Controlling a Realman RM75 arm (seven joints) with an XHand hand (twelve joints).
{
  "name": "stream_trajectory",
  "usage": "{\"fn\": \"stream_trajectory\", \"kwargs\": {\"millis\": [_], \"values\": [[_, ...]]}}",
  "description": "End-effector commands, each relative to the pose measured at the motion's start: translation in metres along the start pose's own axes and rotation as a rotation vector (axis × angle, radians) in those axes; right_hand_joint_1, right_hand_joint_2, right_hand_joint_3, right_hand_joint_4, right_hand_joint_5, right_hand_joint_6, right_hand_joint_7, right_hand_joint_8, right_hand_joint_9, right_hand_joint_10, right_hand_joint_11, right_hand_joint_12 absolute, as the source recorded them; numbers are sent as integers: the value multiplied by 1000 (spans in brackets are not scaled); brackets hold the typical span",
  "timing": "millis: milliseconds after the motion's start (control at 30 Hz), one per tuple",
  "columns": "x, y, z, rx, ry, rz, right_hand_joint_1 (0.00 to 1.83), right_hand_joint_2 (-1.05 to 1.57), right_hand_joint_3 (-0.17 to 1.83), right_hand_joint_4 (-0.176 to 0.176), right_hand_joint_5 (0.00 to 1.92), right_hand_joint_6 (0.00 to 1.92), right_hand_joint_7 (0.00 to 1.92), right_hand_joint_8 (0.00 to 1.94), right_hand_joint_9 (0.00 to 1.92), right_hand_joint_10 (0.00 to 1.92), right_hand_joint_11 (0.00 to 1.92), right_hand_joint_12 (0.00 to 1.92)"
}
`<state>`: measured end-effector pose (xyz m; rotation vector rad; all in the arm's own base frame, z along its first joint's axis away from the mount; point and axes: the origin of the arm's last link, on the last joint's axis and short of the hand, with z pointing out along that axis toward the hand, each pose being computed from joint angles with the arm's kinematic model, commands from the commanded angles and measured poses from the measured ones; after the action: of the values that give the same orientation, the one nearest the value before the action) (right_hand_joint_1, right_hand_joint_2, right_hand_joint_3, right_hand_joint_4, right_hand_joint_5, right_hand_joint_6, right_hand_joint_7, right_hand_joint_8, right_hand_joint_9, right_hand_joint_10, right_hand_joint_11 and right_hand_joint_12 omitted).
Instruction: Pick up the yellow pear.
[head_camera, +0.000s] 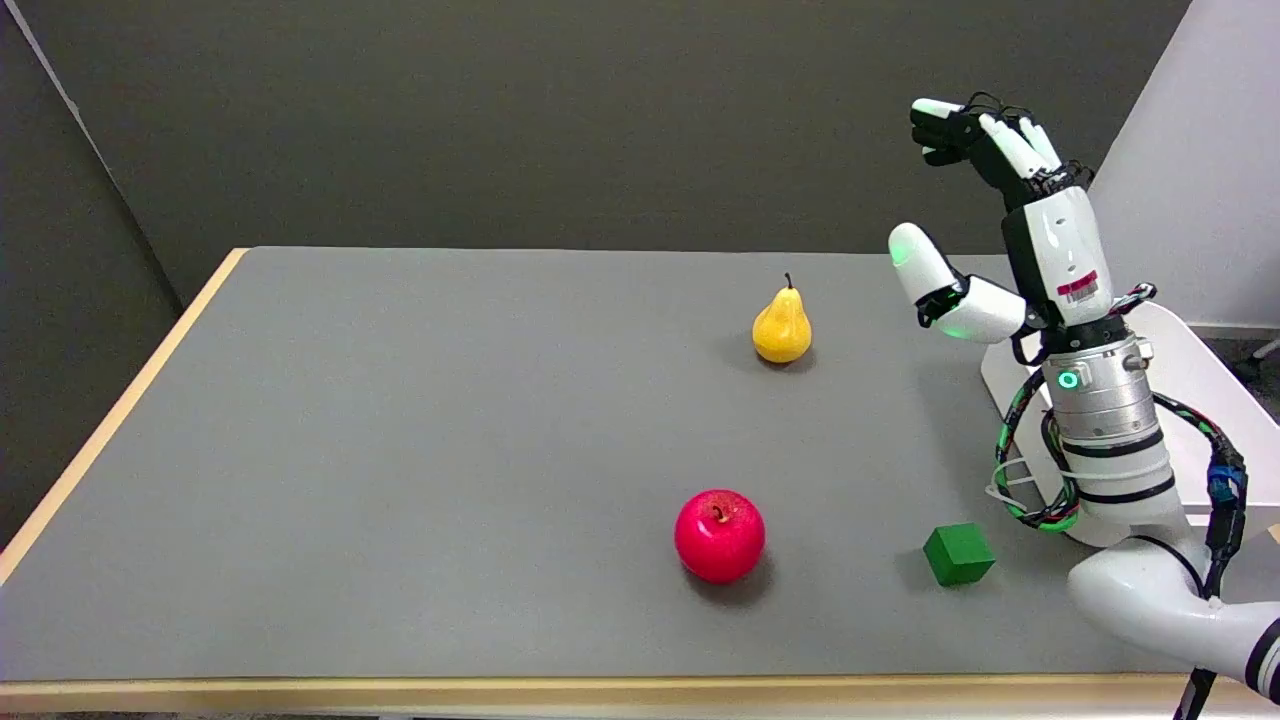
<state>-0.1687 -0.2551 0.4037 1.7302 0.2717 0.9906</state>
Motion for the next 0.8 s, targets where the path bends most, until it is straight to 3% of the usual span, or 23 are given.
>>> {"fn": "stream_trajectory", "kwargs": {"millis": [33, 400, 633, 700, 800], "values": [[1, -3, -5, -3, 4, 9, 392, 765, 839, 34, 302, 541, 485, 532, 422, 1036, 201, 1364], [-2, 4, 2, -26, -35, -15, 394, 764, 840, 33, 303, 542, 486, 533, 421, 1036, 202, 1364], [-15, 43, 18, -194, -148, -50, 347, 695, 959, 28, 278, 549, 436, 528, 388, 941, 152, 1302], [-21, 59, 20, -284, -185, -27, 372, 715, 854, 5, 261, 481, 371, 433, 284, 902, 86, 1254], [-30, 80, 20, -403, -239, 13, 304, 646, 948, -31, 208, 448, 243, 383, 161, 784, 31, 1152]]}}
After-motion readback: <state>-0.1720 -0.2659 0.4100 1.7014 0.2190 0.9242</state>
